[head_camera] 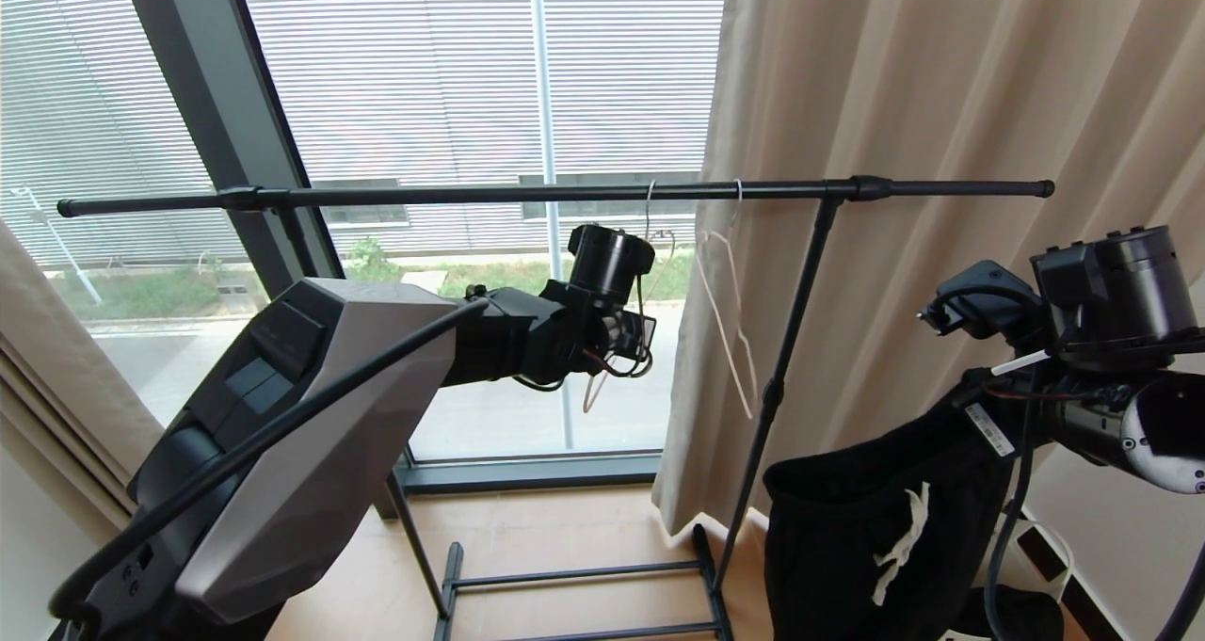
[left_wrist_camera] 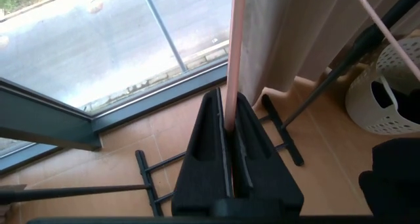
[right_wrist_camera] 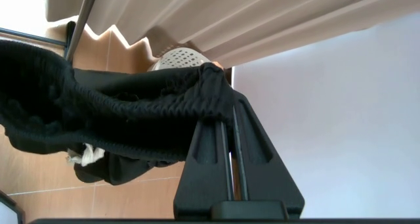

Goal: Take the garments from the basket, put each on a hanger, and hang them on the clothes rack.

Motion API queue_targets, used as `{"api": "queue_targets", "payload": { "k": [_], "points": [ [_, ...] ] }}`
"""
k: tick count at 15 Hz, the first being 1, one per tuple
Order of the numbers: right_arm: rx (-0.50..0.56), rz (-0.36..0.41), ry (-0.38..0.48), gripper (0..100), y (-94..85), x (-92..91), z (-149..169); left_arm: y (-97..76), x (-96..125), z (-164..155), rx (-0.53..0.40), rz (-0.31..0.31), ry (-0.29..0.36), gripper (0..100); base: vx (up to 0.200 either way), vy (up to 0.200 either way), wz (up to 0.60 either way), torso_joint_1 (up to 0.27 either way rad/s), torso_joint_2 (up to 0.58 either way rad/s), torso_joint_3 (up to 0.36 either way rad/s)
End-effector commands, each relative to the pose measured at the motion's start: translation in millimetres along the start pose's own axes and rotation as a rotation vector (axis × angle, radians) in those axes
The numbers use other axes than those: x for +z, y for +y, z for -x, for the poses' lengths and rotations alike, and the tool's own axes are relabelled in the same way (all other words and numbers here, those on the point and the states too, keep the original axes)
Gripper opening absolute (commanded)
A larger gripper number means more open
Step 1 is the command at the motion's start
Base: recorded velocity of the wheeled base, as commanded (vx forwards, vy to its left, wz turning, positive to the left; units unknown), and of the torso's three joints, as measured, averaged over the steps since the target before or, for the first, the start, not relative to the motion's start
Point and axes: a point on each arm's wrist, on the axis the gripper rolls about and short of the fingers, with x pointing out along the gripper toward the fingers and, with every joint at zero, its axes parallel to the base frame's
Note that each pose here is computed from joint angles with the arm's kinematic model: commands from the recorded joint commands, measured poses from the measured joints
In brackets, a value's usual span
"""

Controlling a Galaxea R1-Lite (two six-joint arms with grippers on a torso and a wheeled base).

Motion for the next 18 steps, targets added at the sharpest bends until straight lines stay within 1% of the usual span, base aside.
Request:
{"api": "queue_targets", "payload": {
  "k": [1,2,4,6,9,12,14,15,16,17,18],
  "points": [
    [-0.001,-0.001,-0.003,0,-0.6,0.1,0.8,4.3,12.9,11.6,0.0,0.017,-0.033,0,0.0,0.0,0.0,0.0,0.0,0.0],
    [-0.001,-0.001,-0.003,0,-0.6,0.1,0.8,5.4,18.5,17.4,-0.001,0.024,-0.048,0,0.0,0.0,0.0,0.0,0.0,0.0],
    [-0.001,-0.002,-0.004,0,-0.9,0.1,1.2,7.7,23.4,24.2,-0.002,0.03,-0.056,0,0.0,0.0,0.0,0.0,0.0,0.0],
    [-0.001,-0.002,-0.004,0,-0.9,0.1,1.2,9.0,21.6,30.1,-0.003,0.029,-0.042,0,0.0,0.0,0.0,0.0,0.0,0.0],
    [-0.001,-0.002,-0.004,0,-0.9,0.1,1.2,11.3,21.5,43.3,-0.005,0.05,-0.03,0,0.0,0.0,0.0,0.0,0.0,0.0],
    [0.0,0.001,0.0,0,0.0,0.0,0.1,15.7,20.0,72.5,0.014,0.074,-0.01,0,0.0,0.0,0.0,0.0,0.0,0.0],
    [0.0,0.001,0.0,0,0.2,0.4,-0.2,16.1,8.0,99.3,0.001,0.075,0.027,0,0.0,0.0,0.0,0.0,0.0,0.0],
    [0.0,0.0,-0.001,0,-0.2,0.4,0.2,16.5,-1.7,113.3,-0.007,0.075,0.034,0,0.0,0.0,0.0,0.0,0.0,0.0],
    [-0.001,-0.001,-0.003,0,-0.5,0.4,0.5,17.6,-3.3,117.5,-0.009,0.078,0.03,0,0.0,0.0,0.0,0.0,0.0,0.0],
    [-0.001,-0.003,-0.007,0,-1.2,0.2,2.1,21.4,-20.4,140.4,-0.023,0.073,0.018,0,0.0,0.0,0.0,0.0,0.0,0.0],
    [-0.001,-0.003,-0.007,0,-1.1,0.0,2.6,24.8,-29.4,153.3,-0.031,0.071,0.012,0,0.0,0.0,0.0,0.0,0.0,0.0]
  ]
}}
